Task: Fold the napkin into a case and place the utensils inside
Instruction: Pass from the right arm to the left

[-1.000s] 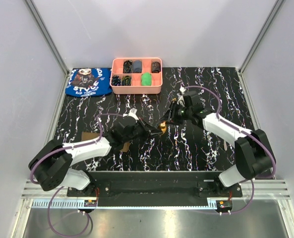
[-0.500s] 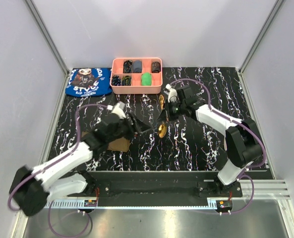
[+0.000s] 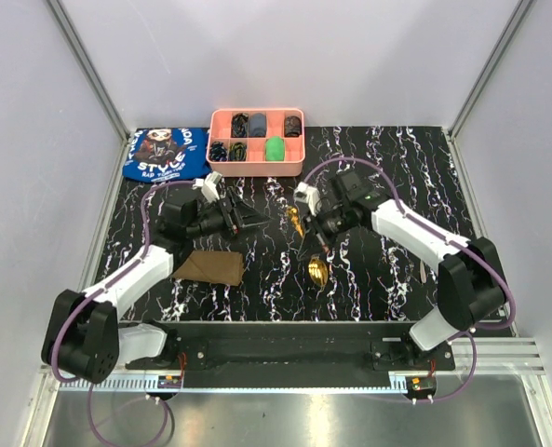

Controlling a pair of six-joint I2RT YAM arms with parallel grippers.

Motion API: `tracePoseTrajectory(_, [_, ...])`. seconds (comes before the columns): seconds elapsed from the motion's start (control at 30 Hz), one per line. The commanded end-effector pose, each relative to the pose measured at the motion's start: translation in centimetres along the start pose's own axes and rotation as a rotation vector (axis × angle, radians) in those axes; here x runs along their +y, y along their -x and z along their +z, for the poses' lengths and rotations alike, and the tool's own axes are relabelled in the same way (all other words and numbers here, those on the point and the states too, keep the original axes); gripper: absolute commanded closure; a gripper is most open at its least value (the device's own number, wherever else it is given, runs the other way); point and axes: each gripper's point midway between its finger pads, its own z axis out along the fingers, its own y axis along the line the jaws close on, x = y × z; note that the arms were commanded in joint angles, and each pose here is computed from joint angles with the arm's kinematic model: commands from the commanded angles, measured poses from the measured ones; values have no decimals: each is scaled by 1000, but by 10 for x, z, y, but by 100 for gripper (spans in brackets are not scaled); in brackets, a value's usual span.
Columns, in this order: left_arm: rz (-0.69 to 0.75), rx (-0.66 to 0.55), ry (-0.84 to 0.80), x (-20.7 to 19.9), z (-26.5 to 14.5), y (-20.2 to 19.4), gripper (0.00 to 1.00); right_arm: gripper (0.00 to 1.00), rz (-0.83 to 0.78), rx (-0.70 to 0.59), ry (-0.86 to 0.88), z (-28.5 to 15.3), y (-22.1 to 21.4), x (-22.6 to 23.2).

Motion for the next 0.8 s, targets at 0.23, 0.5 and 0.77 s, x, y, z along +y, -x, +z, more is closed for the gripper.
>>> tracePoseTrajectory(0.23, [20, 111, -336, -53, 8, -14, 23, 100, -61, 59, 159, 15, 2, 39])
tracePoseTrajectory(0.5, [22, 142, -315, -47, 20, -28, 28, 100, -61, 62, 218, 18, 7, 45])
tracePoseTrajectory(0.77, [5, 127, -355, -54, 30, -14, 83, 100, -16, 68, 293, 18, 6, 62])
